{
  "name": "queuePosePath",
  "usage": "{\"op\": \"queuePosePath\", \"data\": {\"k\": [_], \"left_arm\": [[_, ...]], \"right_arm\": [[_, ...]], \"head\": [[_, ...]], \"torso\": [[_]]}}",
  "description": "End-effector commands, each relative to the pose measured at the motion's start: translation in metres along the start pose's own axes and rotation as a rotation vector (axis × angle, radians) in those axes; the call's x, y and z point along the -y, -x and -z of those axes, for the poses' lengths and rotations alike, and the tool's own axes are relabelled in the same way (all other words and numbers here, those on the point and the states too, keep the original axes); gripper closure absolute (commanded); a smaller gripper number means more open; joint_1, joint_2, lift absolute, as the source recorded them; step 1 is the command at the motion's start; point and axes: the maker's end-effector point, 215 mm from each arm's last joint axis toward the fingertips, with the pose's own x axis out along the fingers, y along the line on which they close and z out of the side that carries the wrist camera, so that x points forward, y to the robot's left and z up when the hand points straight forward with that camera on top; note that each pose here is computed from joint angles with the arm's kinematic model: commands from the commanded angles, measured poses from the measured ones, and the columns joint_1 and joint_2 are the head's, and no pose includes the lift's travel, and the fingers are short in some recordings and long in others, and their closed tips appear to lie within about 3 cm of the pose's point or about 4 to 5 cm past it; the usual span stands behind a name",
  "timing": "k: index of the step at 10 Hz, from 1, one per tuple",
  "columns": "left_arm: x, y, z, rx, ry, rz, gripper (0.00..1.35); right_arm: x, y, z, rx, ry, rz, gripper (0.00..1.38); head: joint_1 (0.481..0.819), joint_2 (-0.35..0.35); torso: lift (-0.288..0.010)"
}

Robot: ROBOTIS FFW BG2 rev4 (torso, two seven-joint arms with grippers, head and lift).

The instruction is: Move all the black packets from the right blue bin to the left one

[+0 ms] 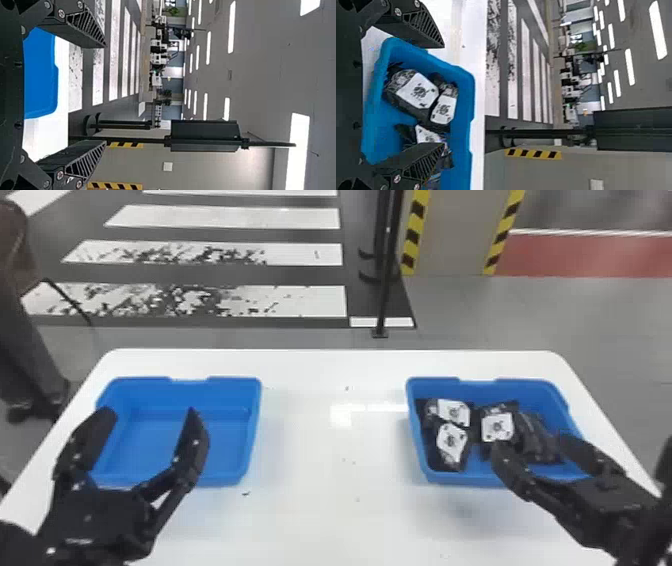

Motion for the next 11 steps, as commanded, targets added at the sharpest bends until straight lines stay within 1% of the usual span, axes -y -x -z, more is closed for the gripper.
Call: {"op": "queuePosePath", "data": {"k": [1,2,3,5,8,10,11], "left_arm": [[0.001,-0.001,-0.001,0.001,-0.001,0.004,0.18],[0.002,-0.002,0.001,-0.004,0.001,0.005,0.18],[0.002,-0.002,0.0,-0.001,0.0,0.005,0.18],[0.003,-0.003,0.0,-0.001,0.002,0.006,0.18],[0.002,-0.002,-0.001,0.009,0.001,0.003,0.18],[0.002,-0.003,0.0,0.009,-0.001,0.007,0.18],[0.002,-0.003,0.001,0.009,-0.001,0.008,0.19]], "right_arm": [[0.02,-0.018,0.018,-0.113,-0.017,0.031,0.15],[0.03,-0.029,0.017,-0.143,-0.01,0.05,0.15],[0.033,-0.044,0.019,-0.166,-0.019,0.046,0.15],[0.031,-0.068,0.031,-0.23,-0.05,0.027,0.15],[0.019,-0.095,0.04,-0.279,-0.047,0.01,0.15],[0.018,-0.115,0.057,-0.339,-0.065,0.0,0.15],[0.015,-0.121,0.061,-0.354,-0.065,-0.006,0.15]], "head": [[0.695,-0.039],[0.695,-0.058],[0.695,-0.074],[0.695,-0.081],[0.695,-0.062],[0.695,-0.05],[0.695,-0.044]], "torso": [[-0.14],[-0.14],[-0.14],[-0.14],[-0.14],[-0.14],[-0.14]]}}
